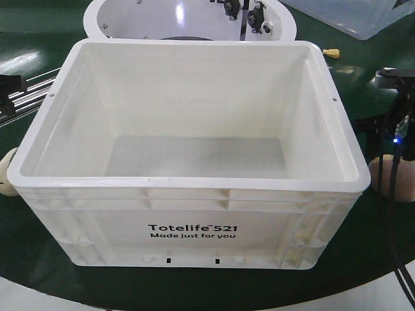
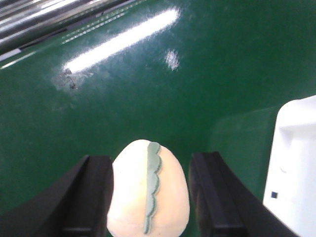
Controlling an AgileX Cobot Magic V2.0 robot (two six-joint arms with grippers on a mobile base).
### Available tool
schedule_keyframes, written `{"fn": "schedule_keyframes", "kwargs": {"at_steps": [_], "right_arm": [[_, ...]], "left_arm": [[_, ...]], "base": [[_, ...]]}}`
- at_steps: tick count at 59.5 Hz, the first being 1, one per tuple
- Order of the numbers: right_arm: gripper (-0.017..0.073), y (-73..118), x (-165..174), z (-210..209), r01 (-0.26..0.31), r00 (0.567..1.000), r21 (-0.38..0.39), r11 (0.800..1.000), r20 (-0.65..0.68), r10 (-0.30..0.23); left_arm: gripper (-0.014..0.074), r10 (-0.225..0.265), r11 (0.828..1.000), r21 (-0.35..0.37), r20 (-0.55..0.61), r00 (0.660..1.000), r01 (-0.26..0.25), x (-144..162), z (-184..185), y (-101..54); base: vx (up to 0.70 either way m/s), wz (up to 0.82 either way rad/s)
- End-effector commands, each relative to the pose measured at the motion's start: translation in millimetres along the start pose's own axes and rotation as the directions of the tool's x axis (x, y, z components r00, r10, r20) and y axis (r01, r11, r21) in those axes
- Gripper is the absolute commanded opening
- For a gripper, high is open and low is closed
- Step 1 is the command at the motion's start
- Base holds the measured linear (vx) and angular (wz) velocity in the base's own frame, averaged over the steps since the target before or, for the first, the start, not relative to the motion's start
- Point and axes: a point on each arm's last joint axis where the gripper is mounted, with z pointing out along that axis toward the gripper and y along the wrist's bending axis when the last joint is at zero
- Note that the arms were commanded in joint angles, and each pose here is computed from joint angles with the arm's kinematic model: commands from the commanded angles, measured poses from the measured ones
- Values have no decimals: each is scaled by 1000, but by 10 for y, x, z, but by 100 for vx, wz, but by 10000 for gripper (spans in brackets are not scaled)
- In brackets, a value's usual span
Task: Place moving items into box and shelve
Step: 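Grasp cream plush with left gripper and pink plush with right gripper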
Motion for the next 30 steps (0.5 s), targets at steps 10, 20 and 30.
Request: {"fn": "schedule_keyframes", "kwargs": {"at_steps": [10, 20, 30], "right_arm": [[487, -150, -44, -53, 50, 999, 135, 990, -11, -49], [487, -105, -22, 22, 28, 998, 94, 995, -52, -23], [487, -95, 93, 161, 43, 996, 93, 995, -88, -35]], "left_arm": [[470, 45, 999, 3, -11, 999, -45, -56, -7, 0], [470, 77, 997, -2, -64, 995, -77, -30, 121, -1], [470, 136, 990, -3, -168, 976, -139, 29, 309, 2]], "base": [[0, 0], [0, 0], [0, 0]]}}
